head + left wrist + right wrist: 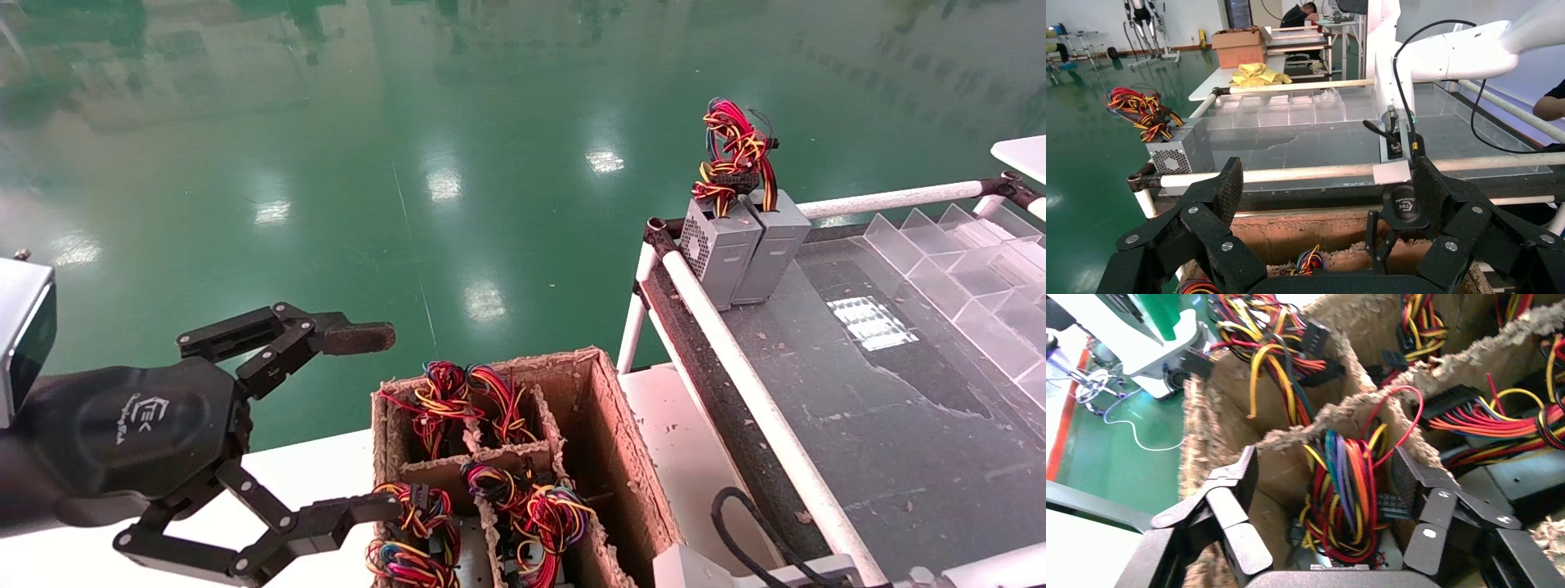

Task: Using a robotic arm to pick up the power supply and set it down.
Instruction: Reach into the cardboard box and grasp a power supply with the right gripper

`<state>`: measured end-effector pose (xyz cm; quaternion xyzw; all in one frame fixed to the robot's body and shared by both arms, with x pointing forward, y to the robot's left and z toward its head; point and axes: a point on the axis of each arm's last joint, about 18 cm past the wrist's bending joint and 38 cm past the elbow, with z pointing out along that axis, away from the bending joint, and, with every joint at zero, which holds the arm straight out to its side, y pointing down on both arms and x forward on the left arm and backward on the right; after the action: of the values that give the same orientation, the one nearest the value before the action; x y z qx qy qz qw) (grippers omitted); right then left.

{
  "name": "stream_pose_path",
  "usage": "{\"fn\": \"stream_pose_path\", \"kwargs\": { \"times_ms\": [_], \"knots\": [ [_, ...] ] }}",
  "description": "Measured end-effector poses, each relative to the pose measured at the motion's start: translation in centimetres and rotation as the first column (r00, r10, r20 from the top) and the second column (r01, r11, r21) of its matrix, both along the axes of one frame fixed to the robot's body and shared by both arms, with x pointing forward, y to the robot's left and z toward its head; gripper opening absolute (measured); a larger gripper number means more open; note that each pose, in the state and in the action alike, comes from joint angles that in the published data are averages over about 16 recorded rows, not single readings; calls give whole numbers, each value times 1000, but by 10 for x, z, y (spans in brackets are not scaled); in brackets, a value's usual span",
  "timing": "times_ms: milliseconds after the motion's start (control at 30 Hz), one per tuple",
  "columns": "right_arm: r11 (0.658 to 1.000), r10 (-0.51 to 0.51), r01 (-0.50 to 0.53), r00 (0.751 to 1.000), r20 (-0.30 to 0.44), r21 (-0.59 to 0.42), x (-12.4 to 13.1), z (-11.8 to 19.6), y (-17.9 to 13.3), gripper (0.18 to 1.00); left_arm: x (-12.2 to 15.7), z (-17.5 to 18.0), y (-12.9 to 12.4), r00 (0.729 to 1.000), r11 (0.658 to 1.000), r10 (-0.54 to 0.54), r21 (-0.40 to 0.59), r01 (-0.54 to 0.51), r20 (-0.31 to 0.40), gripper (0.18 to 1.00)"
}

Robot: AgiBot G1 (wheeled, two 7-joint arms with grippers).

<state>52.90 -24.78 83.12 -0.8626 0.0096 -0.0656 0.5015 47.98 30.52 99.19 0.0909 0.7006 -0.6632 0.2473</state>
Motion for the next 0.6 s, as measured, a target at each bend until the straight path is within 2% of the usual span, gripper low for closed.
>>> {"fn": "stream_pose_path", "kwargs": {
  "times_ms": [233, 600],
  "knots": [
    [1000, -16, 16, 1000, 2, -4, 8, -5, 2, 717, 0, 0, 0, 1000, 1000, 0, 0, 0, 0, 1001],
    [1000, -29, 29, 1000, -5, 4, 17, -9, 1, 453, 0, 0, 0, 1000, 1000, 0, 0, 0, 0, 1001]
  ]
}}
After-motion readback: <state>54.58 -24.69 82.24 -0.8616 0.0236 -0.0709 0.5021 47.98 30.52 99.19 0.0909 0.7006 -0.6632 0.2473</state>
